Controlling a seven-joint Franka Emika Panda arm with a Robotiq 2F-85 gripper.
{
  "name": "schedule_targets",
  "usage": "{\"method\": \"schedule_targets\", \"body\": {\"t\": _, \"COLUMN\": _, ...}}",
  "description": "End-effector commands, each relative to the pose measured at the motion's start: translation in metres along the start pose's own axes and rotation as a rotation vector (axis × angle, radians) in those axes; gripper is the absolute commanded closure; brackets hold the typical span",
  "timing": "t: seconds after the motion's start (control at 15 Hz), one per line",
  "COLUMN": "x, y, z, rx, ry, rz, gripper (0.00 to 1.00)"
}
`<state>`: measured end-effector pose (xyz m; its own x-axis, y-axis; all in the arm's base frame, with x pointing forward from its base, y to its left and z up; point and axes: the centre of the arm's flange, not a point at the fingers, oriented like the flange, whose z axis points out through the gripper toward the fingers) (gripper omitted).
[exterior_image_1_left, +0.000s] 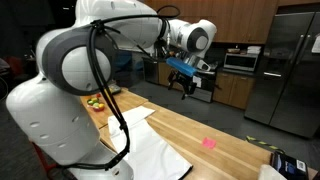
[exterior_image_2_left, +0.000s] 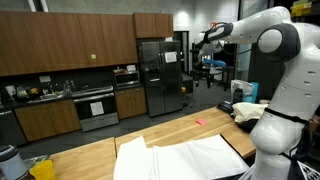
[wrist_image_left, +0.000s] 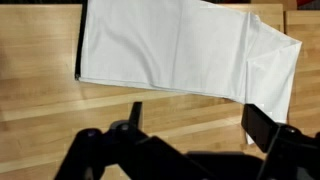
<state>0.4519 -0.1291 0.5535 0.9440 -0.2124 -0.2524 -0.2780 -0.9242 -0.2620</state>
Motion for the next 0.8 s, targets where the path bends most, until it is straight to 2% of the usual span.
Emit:
{"method": "schedule_targets", "body": {"t": 0.0, "x": 0.0, "y": -0.0001, "z": -0.0002, "rx": 0.0, "ry": 0.001, "rz": 0.0, "gripper": 0.0}}
{"method": "schedule_targets", "body": {"t": 0.73, "x": 0.001, "y": -0.0058, "z": -0.0001, "rx": -0.007, "ry": 0.002, "rz": -0.019, "gripper": 0.0}}
